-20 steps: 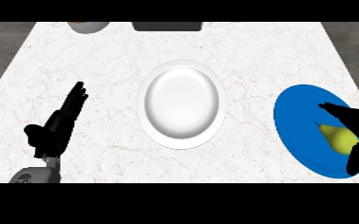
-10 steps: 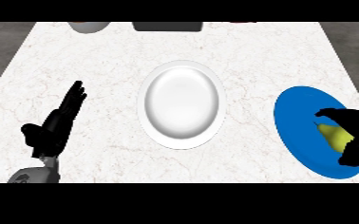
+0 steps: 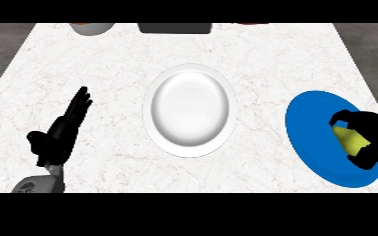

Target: Pick the pear from the plate and place it in the plate

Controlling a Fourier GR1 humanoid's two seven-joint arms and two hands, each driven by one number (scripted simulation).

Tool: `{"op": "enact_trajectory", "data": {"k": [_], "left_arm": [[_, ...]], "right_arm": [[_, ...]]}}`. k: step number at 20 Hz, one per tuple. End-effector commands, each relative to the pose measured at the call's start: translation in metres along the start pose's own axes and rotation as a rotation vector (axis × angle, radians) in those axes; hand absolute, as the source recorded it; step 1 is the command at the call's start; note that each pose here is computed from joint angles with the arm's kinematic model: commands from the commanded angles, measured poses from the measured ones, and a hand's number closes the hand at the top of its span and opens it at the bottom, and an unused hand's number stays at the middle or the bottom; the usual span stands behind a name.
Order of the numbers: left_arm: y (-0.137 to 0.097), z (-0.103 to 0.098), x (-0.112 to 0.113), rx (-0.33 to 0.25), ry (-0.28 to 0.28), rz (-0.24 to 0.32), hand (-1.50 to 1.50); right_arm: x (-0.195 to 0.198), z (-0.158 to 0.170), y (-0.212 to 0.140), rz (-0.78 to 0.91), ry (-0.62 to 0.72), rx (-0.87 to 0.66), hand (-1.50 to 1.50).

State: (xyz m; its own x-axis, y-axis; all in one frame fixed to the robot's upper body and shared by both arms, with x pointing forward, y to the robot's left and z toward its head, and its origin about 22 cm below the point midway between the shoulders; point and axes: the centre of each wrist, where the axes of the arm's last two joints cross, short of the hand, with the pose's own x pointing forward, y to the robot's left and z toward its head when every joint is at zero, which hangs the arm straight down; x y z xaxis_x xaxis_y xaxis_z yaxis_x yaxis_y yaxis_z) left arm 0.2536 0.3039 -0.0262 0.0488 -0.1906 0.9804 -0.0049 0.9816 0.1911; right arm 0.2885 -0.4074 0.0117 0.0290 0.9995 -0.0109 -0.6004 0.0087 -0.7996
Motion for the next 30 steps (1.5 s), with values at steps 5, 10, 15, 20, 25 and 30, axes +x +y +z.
{"op": "enact_trajectory", "data": {"k": [5, 10, 15, 20, 25, 30], "left_arm": [[0.003, 0.005, -0.001, 0.034, 0.013, -0.007, 0.0], [0.008, 0.008, -0.008, 0.008, 0.008, 0.005, 0.0], [0.02, 0.017, -0.004, 0.004, 0.003, -0.006, 0.0], [0.018, 0.006, -0.003, 0.028, 0.004, -0.011, 0.0], [0.008, 0.012, 0.008, 0.012, 0.022, -0.009, 0.0], [0.002, 0.007, 0.005, 0.009, -0.004, -0.015, 0.0]], "right_arm": [[0.031, 0.002, 0.036, -0.319, -0.08, -0.361, 1.5], [0.033, 0.03, 0.032, -0.316, -0.165, -0.583, 1.5], [0.058, 0.083, 0.019, -0.319, -0.253, -0.64, 1.5], [0.079, 0.131, -0.005, -0.347, -0.299, -0.798, 1.5], [0.088, 0.163, -0.029, -0.357, -0.339, -0.963, 1.5], [0.129, 0.163, -0.05, -0.414, -0.397, -0.951, 1.5]]}}
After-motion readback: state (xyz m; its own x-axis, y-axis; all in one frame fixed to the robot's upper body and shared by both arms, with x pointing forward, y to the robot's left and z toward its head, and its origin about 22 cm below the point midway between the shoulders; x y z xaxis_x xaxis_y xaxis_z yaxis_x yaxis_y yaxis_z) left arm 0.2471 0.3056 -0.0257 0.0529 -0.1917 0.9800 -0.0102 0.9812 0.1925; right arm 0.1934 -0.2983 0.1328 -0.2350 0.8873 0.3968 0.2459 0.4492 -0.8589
